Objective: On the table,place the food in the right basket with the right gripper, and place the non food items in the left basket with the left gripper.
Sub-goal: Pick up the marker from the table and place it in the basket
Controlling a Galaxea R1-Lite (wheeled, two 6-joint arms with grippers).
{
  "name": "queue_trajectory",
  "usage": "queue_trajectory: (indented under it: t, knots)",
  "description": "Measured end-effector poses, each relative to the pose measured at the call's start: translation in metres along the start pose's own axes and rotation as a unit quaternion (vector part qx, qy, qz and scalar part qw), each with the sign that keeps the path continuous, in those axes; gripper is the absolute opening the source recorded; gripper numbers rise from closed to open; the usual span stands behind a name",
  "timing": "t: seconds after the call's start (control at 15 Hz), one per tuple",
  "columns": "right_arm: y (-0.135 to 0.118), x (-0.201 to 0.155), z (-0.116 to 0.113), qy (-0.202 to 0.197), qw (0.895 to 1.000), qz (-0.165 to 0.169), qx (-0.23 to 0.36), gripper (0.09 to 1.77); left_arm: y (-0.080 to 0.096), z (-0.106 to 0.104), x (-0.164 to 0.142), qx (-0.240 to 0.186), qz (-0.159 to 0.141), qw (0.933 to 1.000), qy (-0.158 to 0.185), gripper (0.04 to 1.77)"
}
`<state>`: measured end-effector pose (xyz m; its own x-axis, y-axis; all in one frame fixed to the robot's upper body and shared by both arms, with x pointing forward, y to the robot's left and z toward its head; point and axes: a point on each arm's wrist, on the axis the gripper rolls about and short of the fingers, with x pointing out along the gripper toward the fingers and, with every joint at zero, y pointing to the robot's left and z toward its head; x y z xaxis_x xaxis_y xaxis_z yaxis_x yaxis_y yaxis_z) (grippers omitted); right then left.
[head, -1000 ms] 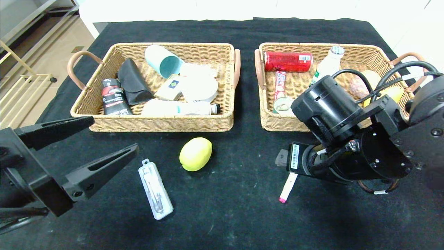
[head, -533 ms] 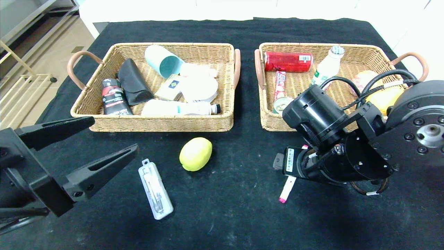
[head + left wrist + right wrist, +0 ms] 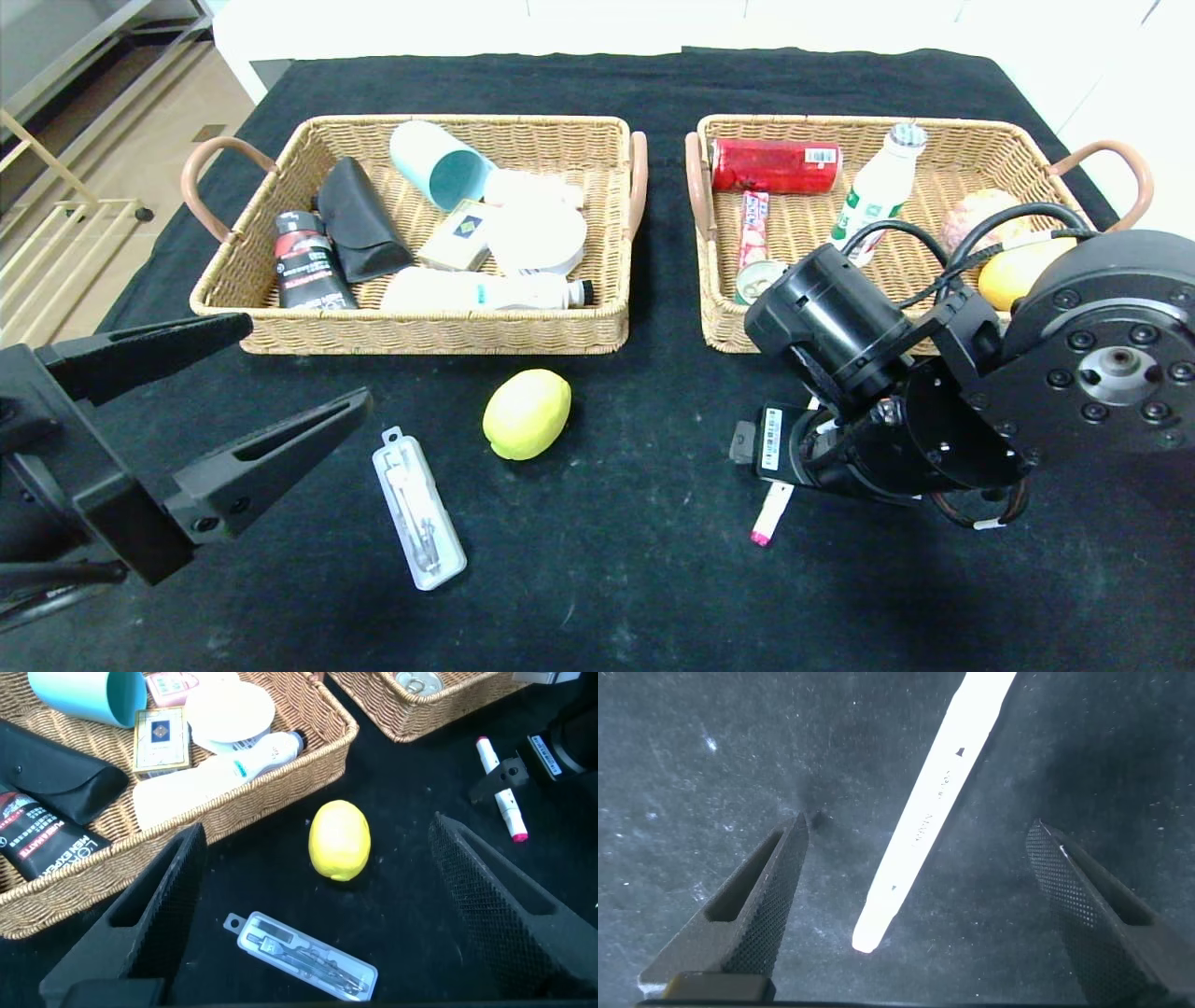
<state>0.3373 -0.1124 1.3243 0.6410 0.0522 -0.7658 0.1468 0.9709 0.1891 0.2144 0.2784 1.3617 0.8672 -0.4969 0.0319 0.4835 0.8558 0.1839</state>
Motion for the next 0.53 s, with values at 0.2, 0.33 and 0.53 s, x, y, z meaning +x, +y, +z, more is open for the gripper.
queue_trajectory:
  t: [0.2, 0.33, 0.53]
  knots:
    - [0.0015, 0.0030, -0.0017, 0.003, 1.000, -0.002, -0.003, 1.71, -0.0001, 0.0004, -0.0007, 0.000, 0.000, 1.0000, -0.001, 1.72]
    - [0.0022, 0.0040, -0.0027, 0.004, 1.000, -0.003, -0.004, 1.49, -0.0001, 0.0006, -0.0012, 0.000, 0.000, 1.0000, -0.002, 1.72]
    - [0.0025, 0.0055, -0.0035, 0.006, 1.000, -0.005, -0.005, 1.04, -0.0001, 0.0008, -0.0014, 0.001, 0.000, 1.0000, -0.003, 1.72]
